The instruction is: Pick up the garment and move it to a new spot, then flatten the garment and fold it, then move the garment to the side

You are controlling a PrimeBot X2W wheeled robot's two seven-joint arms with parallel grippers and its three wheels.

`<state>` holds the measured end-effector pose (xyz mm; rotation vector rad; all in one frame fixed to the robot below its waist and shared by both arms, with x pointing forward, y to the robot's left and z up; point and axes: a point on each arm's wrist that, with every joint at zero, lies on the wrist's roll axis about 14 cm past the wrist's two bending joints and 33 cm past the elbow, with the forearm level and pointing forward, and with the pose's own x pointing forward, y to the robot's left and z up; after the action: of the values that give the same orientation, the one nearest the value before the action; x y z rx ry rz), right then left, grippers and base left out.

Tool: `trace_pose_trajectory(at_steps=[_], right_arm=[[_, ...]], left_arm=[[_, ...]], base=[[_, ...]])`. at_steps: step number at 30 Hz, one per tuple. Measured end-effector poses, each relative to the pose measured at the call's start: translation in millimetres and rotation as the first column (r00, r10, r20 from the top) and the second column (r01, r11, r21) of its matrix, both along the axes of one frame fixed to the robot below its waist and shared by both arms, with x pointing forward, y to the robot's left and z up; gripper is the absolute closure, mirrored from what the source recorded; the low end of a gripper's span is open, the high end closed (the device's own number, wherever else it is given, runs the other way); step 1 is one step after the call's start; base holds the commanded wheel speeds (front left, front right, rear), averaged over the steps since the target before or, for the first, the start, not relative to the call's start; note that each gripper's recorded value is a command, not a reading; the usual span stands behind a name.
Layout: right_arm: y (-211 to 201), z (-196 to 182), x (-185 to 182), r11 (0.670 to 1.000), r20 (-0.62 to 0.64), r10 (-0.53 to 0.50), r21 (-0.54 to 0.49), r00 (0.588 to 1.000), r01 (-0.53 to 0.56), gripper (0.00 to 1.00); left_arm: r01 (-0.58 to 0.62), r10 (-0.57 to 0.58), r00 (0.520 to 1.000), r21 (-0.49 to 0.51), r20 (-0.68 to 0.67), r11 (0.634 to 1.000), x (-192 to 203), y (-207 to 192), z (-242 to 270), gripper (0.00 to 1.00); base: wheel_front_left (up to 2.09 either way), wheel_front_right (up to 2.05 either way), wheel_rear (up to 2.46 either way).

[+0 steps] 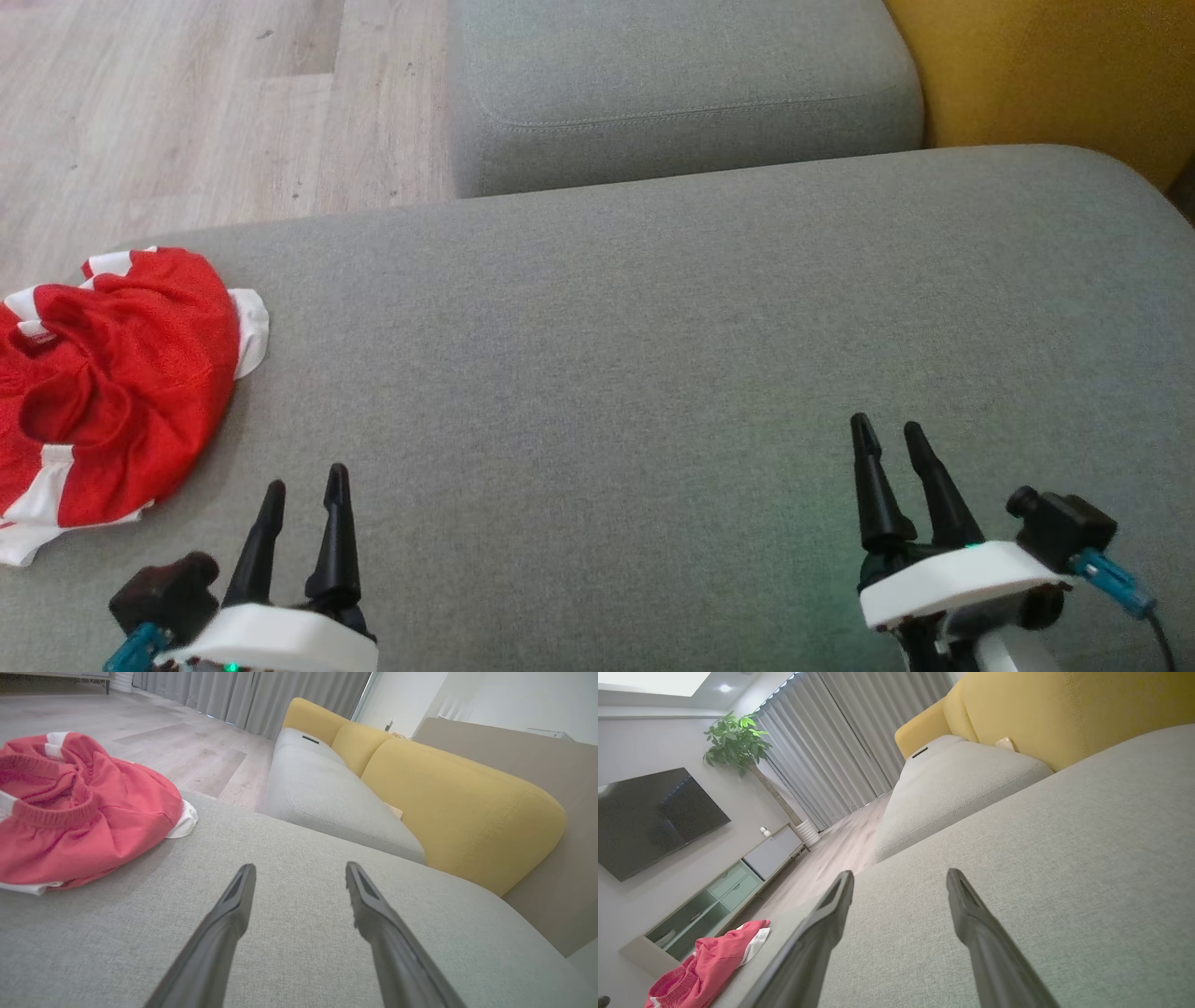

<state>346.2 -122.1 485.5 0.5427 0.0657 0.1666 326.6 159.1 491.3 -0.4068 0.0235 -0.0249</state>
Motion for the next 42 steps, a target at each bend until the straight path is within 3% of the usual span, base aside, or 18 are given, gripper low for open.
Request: trace_pose_trajectory(at_steps=[16,31,42], right_arm=[[8,6,-3,0.984,0.069,0.044,-0.176,0.997,-0.031,0.00],[17,4,-12,0.946,0.109,0.096,-0.318,0.989,-0.057,0.00],[17,4,-13,0.945,0.109,0.095,-0.323,0.989,-0.055,0.00]], left_arm=[[0.011,-0.022,0.998,0.174,0.061,0.985,-5,-4,10,0.00],[0.015,-0.063,0.989,0.332,0.133,0.943,-9,-12,23,0.00],[0.018,-0.069,0.988,0.338,0.138,0.941,-9,-14,25,0.00]], base=[[0.00,0.00,0.00],[0.00,0.00,0.00],[0.00,0.00,0.00]])
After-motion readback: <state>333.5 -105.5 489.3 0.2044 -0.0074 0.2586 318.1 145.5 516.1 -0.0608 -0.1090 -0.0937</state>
